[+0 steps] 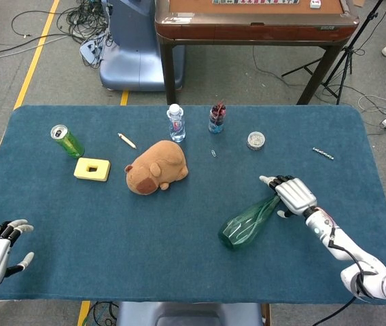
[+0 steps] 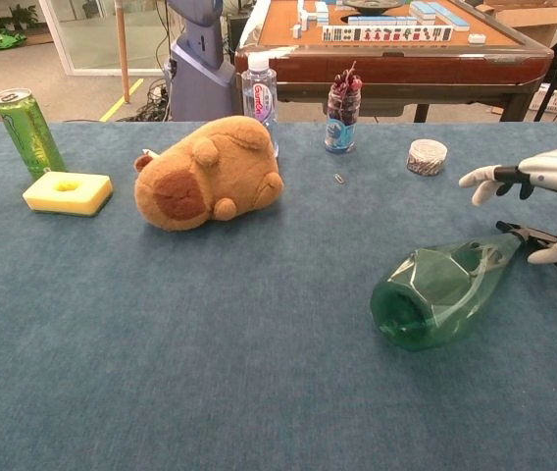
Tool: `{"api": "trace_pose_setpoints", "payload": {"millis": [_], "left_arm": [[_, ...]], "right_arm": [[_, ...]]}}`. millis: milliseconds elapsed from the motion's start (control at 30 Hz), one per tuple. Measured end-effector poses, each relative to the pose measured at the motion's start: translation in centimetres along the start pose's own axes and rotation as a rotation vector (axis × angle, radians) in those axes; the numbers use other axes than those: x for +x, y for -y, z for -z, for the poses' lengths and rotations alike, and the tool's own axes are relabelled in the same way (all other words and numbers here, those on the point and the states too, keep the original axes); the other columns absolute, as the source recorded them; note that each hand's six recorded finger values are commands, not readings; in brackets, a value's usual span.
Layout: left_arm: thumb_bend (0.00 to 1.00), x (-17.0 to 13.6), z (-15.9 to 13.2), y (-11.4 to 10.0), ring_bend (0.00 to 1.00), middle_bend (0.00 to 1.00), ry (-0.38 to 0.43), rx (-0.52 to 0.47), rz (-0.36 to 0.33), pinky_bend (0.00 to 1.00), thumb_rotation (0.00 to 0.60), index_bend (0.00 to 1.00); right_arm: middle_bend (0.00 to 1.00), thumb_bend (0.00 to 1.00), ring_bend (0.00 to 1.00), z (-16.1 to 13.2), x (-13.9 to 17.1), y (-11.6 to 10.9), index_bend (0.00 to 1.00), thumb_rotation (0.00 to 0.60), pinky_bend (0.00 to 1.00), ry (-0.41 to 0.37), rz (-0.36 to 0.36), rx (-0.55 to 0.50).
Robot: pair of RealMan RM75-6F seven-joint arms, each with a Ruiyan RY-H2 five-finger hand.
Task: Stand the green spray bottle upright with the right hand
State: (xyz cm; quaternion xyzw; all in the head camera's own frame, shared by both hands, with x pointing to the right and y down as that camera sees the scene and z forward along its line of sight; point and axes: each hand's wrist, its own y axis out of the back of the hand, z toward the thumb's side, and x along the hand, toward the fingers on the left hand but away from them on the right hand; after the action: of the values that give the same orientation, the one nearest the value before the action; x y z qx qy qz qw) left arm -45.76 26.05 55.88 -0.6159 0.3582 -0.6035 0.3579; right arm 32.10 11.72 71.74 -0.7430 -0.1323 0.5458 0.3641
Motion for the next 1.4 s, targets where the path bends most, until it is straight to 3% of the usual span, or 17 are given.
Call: {"api": "trace_pose_setpoints", "payload": {"millis": [200, 700, 1200, 1400], "left_arm": [[0.26, 0.0, 0.1, 0.0, 0.21, 0.25, -0.006, 0.000, 0.000, 0.23, 0.600, 0.34], [0.26, -0.2, 0.7, 0.0, 0.21, 0.25, -0.022, 0.007, 0.001, 0.23, 0.600, 0.34], [0.26, -0.1, 0.7, 0.2, 0.21, 0.25, -0.020, 0.011, 0.001, 0.23, 0.600, 0.35], [0.26, -0.3, 1.0, 0.0, 0.21, 0.25, -0.025, 0.005, -0.006, 0.23, 0.600, 0.35]], "right_arm": [[0.19, 0.11, 0.16, -0.7, -1.6, 0.9, 0.09, 0.600, 0.26, -0.008, -0.002, 0.032], [0.18, 0.11, 0.16, -4.4, -7.8, -1.2, 0.09, 0.600, 0.26, -0.017, 0.092, 0.051], [0.18, 0.11, 0.16, -10.2, -12.7, -3.3, 0.09, 0.600, 0.26, -0.058, 0.135, -0.041], [0.18, 0.22, 0.16, -10.6, -12.1, -4.6, 0.09, 0.600, 0.26, -0.092, 0.147, -0.116]]}}
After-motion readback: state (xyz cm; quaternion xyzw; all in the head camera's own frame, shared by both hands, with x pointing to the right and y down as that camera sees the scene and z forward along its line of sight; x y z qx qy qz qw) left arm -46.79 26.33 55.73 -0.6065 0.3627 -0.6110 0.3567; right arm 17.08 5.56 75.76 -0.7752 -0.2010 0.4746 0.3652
